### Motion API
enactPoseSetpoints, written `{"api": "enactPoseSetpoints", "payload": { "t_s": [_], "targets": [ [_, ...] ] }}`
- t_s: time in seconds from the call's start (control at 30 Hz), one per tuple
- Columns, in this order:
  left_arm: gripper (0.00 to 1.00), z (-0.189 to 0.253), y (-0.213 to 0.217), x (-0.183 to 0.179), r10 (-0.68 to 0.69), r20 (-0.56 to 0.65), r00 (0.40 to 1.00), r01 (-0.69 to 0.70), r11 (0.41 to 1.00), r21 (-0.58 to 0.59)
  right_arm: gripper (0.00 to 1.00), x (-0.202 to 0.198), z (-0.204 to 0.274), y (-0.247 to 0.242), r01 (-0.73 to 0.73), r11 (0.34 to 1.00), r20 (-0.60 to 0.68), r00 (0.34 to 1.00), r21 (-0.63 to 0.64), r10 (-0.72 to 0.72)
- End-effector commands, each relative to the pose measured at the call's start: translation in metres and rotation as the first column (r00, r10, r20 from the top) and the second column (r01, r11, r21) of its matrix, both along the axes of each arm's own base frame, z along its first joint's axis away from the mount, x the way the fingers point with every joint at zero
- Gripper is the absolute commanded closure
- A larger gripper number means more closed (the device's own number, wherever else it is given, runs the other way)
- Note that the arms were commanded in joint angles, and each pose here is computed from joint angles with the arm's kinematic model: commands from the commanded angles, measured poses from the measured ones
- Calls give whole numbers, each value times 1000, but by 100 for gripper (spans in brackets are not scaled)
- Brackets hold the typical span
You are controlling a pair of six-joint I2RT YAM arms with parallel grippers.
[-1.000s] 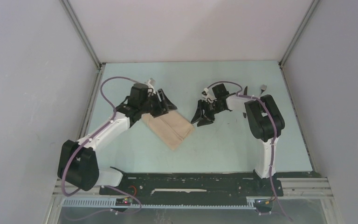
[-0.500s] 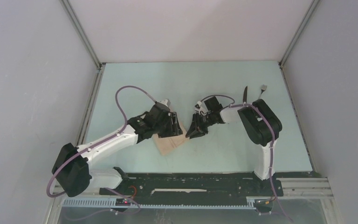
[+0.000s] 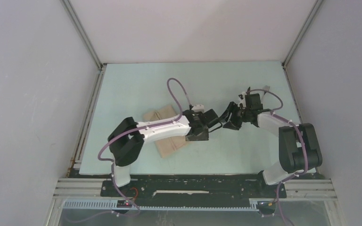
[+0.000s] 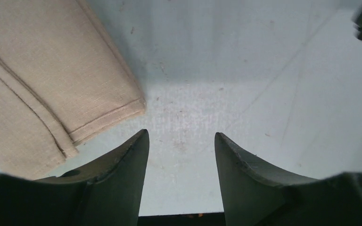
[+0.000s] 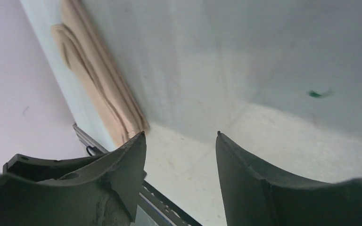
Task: Fold the napkin into a case and place the utensils inside
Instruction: Pick up the 2/3-rectangle-folded napkin from the center of the board.
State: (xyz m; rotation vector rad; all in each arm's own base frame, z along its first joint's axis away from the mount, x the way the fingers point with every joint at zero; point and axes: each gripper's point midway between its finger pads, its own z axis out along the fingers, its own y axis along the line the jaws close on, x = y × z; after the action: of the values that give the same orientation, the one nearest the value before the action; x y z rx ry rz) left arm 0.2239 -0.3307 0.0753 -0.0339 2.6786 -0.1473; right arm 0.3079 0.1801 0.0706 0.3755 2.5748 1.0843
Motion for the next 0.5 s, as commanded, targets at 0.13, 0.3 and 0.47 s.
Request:
{"api": "enactPoseSetpoints", "payload": {
  "t_s": [0.13, 0.3, 0.47],
  "targets": [
    [39, -17, 26, 5, 185, 19, 983, -185, 965, 184, 37, -21, -17, -21, -14, 999, -12, 1000, -36, 14],
    [39, -28, 20, 13, 197, 12, 980, -195, 957, 213, 38, -21, -20, -17, -35, 999, -12, 999, -11, 35],
    [45, -36, 24, 25, 220, 22, 975, -219, 946, 238, 38, -22, -20, -12, -51, 999, -7, 999, -5, 51]
  ]
}}
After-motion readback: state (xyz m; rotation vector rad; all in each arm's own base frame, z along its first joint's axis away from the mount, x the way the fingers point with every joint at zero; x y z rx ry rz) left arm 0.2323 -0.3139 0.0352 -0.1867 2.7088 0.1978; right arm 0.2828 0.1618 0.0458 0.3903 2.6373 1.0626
